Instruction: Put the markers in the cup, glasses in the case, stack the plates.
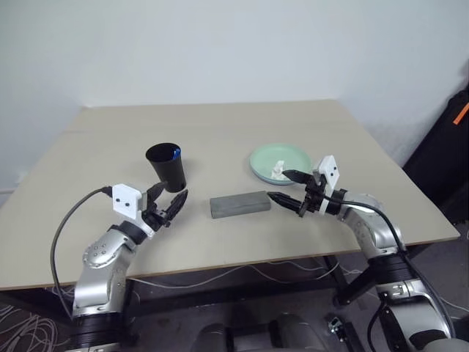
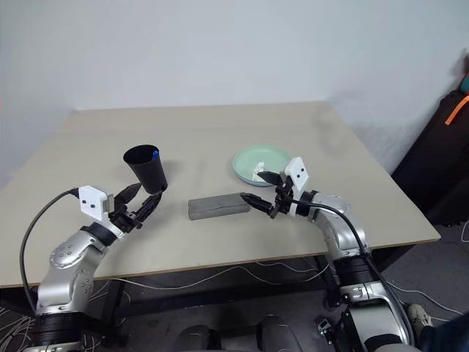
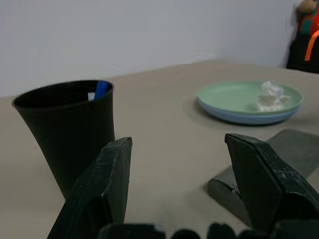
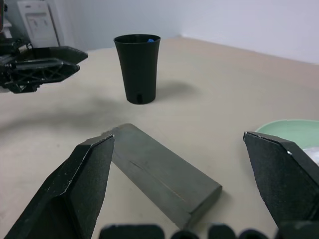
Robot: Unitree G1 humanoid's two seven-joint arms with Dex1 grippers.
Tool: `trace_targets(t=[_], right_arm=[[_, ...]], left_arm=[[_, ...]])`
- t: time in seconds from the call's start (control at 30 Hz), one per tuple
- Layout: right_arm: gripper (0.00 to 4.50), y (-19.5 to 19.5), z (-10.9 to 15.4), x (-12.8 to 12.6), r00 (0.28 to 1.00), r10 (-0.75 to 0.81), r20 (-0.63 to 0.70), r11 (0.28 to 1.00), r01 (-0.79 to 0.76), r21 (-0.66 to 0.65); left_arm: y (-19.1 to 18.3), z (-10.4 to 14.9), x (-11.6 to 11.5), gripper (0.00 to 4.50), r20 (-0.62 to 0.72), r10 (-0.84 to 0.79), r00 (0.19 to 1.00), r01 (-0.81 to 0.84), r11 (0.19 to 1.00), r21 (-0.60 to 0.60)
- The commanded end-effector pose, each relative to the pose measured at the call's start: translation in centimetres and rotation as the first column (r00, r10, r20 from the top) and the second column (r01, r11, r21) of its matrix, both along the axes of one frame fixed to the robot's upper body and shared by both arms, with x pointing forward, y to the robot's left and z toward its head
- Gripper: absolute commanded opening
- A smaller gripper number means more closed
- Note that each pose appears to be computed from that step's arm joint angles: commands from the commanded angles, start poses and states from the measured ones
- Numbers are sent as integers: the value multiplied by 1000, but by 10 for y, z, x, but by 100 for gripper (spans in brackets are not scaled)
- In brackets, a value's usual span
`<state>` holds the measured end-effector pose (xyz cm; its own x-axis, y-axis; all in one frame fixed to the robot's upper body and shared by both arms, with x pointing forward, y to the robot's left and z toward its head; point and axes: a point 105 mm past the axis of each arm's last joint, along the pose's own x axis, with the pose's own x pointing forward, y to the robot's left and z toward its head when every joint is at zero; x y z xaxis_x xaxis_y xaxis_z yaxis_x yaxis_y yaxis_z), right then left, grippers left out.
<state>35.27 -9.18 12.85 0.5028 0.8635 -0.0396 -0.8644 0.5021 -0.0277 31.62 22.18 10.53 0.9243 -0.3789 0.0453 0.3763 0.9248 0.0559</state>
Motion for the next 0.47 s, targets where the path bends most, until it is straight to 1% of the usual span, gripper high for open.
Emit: trace_targets(t=[0.03,0.1,0.17,0.33,0.47], right_arm=[[450,-13,20,5,998,-18,52,1000,16,26],[450,-18,13,5,999,-41,36,999,40,12],[450,-20,12,2,999,-45,31,999,44,11],[450,-21,8,-1,998,-52,20,999,52,5],[450,-18,8,-2,998,-55,17,998,55,8]], left_arm=[[-1,17,8,312,90,38,995,-39,999,3],[0,15,9,312,102,70,992,-69,998,-7],[-2,13,10,312,105,89,991,-88,996,-12],[-13,12,10,312,110,83,991,-80,996,-34],[-23,9,10,312,101,60,993,-58,998,-27]])
